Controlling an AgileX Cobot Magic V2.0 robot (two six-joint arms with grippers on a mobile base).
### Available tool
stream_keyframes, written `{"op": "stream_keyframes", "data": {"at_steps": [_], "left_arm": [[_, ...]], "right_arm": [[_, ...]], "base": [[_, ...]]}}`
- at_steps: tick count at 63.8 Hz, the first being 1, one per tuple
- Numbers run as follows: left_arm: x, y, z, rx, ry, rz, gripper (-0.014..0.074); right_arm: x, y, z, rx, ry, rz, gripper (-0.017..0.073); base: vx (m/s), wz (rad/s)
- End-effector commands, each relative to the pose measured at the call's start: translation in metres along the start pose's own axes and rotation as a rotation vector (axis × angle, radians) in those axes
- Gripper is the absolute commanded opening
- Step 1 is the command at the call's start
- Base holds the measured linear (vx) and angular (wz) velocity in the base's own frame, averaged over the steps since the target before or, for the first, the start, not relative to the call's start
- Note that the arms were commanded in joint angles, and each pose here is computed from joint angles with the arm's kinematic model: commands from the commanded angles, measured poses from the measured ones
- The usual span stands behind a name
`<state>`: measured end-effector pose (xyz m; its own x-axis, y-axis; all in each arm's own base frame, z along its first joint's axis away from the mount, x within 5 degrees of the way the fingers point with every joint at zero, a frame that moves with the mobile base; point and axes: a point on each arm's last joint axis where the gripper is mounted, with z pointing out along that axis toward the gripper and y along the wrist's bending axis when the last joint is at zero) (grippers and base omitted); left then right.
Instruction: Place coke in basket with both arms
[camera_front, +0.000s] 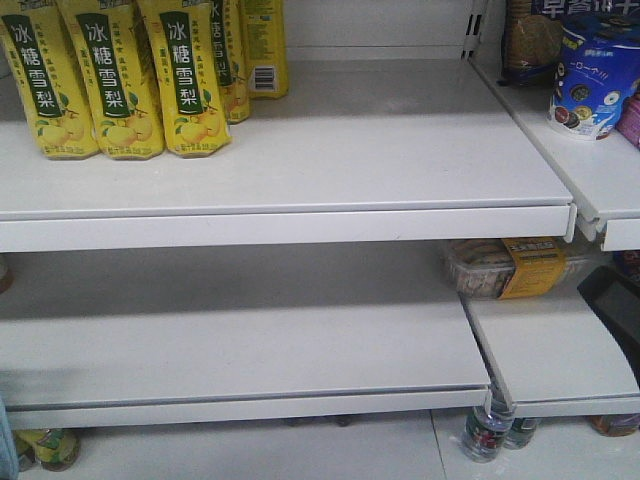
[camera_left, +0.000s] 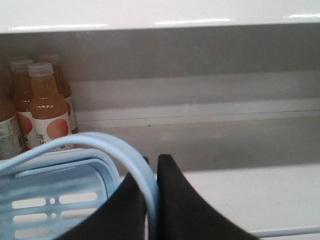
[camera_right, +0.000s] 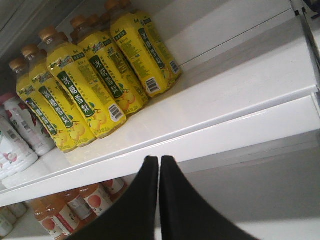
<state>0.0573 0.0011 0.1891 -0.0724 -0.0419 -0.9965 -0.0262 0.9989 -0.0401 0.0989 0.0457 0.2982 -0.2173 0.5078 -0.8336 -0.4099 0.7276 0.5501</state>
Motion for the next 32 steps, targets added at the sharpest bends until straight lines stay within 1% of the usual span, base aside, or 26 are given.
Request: {"op": "stream_keyframes", "data": {"at_steps": [1, 5, 9, 11, 14, 15, 20, 23, 24, 25, 28, 32], "left_arm": [[-0.014, 0.0, -0.003, -0.009, -0.166, 0.072, -0.0006], [-0.014, 0.0, -0.003, -0.009, -0.166, 0.072, -0.0006], [-0.014, 0.0, -0.003, -0.009, -0.166, 0.072, -0.0006], [-0.014, 0.0, -0.003, -0.009, -0.166, 0.072, -0.0006], [-0.014, 0.0, -0.003, -0.009, -0.166, 0.072, -0.0006], [-0.014, 0.0, -0.003, -0.009, -0.166, 0.072, -0.0006], [-0.014, 0.0, -0.003, -0.009, -0.166, 0.072, -0.0006], [-0.014, 0.0, -0.003, -0.009, -0.166, 0.072, -0.0006], [-0.014, 0.0, -0.003, -0.009, -0.166, 0.072, -0.0006], [-0.014, 0.0, -0.003, -0.009, -0.166, 0.072, -0.0006], [-0.014, 0.0, -0.003, -0.009, -0.166, 0.072, -0.0006], [-0.014, 0.0, -0.003, -0.009, -0.166, 0.072, -0.0006]], "right_arm": [[-0.006, 0.008, 0.0, -0.04, -0.017, 0.005, -0.0005], [-0.002, 0.006, -0.001, -0.034, -0.003, 0.017, -0.0005], [0.003, 0.002, -0.001, -0.02, 0.007, 0.054, -0.0005], [0.007, -0.002, -0.002, 0.0, 0.01, 0.082, -0.0005], [0.013, -0.009, -0.004, 0.042, 0.002, 0.142, -0.0005], [0.014, -0.012, -0.004, 0.056, -0.006, 0.177, -0.0005], [0.021, -0.023, -0.01, 0.131, -0.033, 0.244, -0.0005], [0.026, -0.029, -0.014, 0.173, -0.039, 0.261, -0.0005], [0.027, -0.031, -0.016, 0.181, -0.045, 0.279, -0.0005], [0.028, -0.032, -0.017, 0.188, -0.045, 0.254, -0.0005], [0.032, -0.035, -0.023, 0.193, -0.055, 0.225, -0.0005], [0.037, -0.037, -0.029, 0.18, -0.075, 0.15, -0.0005]], "base": [[0.0, 0.0], [0.0, 0.0], [0.0, 0.0], [0.0, 0.0], [0.0, 0.0], [0.0, 0.0], [0.0, 0.0], [0.0, 0.0], [0.0, 0.0], [0.0, 0.0], [0.0, 0.0], [0.0, 0.0]]}}
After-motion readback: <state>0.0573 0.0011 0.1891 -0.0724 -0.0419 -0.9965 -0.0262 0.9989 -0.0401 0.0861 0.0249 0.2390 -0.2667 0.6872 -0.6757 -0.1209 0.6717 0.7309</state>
